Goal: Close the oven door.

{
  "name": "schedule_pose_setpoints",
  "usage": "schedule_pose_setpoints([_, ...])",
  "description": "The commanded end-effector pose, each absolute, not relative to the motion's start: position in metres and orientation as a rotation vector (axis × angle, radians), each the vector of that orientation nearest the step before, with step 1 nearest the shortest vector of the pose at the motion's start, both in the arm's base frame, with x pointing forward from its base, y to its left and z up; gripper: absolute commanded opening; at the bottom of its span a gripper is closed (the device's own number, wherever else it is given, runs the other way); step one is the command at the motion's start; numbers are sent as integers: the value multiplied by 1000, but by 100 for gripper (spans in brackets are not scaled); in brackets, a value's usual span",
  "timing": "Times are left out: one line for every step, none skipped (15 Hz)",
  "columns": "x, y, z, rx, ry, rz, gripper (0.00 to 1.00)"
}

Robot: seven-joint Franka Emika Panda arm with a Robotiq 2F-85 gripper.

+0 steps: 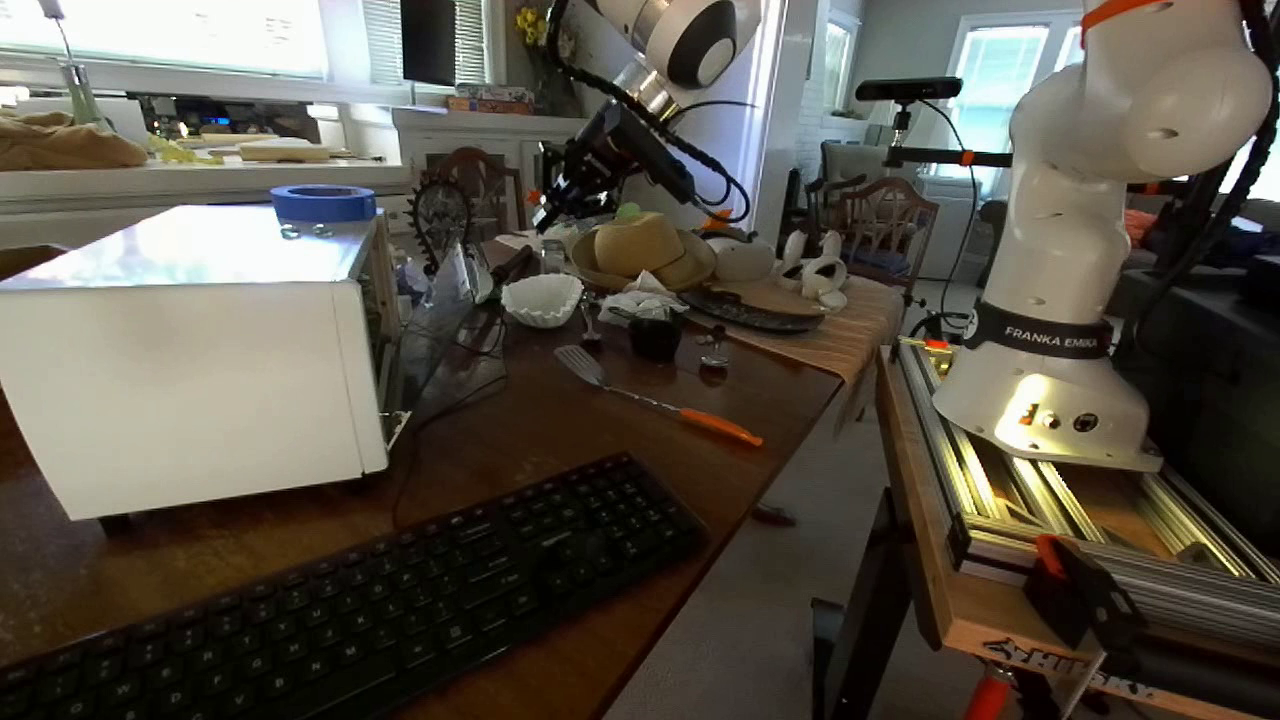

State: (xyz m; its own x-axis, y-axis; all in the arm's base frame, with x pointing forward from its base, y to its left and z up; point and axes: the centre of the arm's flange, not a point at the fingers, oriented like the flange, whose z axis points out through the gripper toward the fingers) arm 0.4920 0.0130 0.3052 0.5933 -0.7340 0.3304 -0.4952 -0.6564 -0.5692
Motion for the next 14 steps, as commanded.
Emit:
schedule_pose_setpoints([517, 15, 285, -2385, 952, -767, 0])
schedule_pose_setpoints([521, 16, 283, -2387, 947, -763, 0])
schedule_pose_setpoints([525, 17, 279, -2386, 940, -752, 0])
schedule_pose_setpoints([527, 17, 276, -2386, 936, -742, 0])
schedule_pose_setpoints([530, 18, 273, -2383, 932, -734, 0])
schedule_pose_setpoints([533, 19, 269, -2380, 929, -729, 0])
schedule_pose_setpoints([535, 20, 266, -2376, 923, -731, 0])
schedule_pose_setpoints([539, 21, 263, -2378, 918, -730, 0])
schedule_pose_setpoints([542, 22, 262, -2374, 911, -728, 0])
schedule_pose_setpoints([546, 23, 260, -2375, 904, -724, 0])
schedule_pose_setpoints([549, 25, 258, -2372, 897, -726, 0])
schedule_pose_setpoints([553, 27, 256, -2367, 886, -724, 0])
schedule_pose_setpoints([555, 28, 255, -2366, 872, -728, 0])
schedule_pose_setpoints([559, 30, 255, -2359, 862, -730, 0])
